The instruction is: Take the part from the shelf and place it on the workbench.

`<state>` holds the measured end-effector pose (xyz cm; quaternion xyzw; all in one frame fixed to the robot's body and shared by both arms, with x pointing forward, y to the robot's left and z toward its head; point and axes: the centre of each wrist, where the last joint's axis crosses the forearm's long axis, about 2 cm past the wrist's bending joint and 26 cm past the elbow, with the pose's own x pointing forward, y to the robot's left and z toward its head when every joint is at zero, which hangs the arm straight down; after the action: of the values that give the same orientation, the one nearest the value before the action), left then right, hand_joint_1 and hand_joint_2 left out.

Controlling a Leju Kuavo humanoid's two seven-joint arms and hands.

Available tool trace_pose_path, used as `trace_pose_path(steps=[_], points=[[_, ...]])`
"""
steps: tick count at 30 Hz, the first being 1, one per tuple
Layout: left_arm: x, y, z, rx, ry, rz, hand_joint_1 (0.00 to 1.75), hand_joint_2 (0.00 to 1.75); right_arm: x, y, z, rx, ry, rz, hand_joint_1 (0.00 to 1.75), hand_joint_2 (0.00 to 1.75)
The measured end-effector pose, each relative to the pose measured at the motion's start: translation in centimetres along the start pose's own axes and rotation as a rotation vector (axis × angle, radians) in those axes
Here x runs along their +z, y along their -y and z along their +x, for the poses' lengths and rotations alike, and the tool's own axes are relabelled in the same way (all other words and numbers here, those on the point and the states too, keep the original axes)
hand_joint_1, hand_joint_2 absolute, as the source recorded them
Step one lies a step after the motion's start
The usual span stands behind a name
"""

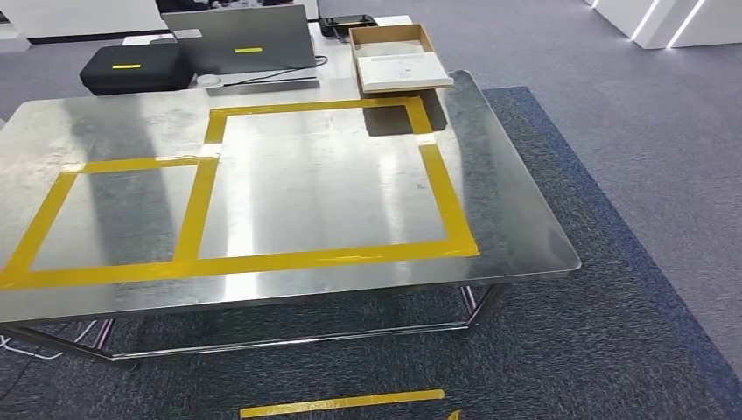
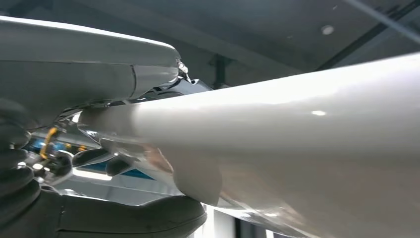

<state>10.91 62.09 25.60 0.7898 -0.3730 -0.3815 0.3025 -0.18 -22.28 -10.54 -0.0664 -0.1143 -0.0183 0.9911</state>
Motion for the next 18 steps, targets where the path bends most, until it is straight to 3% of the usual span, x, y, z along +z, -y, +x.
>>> trace_pose_path(steps=[3, 9, 14, 16, 18], points=[[-0.3, 0.0, -1.7, -0.021, -0.026, -0.008, 1.75, 1.75, 0.0, 0.0, -0.1, -0.003, -0.001, 0.0, 0.0, 0.0], [-0.6, 0.2, -3.0, -0.042, -0.057, -0.044, 1.75, 1.75, 0.0, 0.0, -0.1, -0.007, 0.0, 0.001, 0.0, 0.0], [0.3, 1.6, -6.9, -0.054, -0.225, -0.146, 1.75, 1.75, 0.1, -0.1, -0.2, -0.002, 0.003, 0.006, 0.0, 0.0], [1.6, 2.3, -8.1, -0.141, -0.197, -0.192, 1.75, 1.75, 0.1, -0.1, -0.3, 0.005, -0.001, 0.008, 0.0, 0.0], [2.9, 3.1, -8.3, -0.235, -0.084, -0.271, 1.75, 1.75, 0.1, -0.2, -0.3, 0.021, 0.001, 0.01, 0.0, 0.0]])
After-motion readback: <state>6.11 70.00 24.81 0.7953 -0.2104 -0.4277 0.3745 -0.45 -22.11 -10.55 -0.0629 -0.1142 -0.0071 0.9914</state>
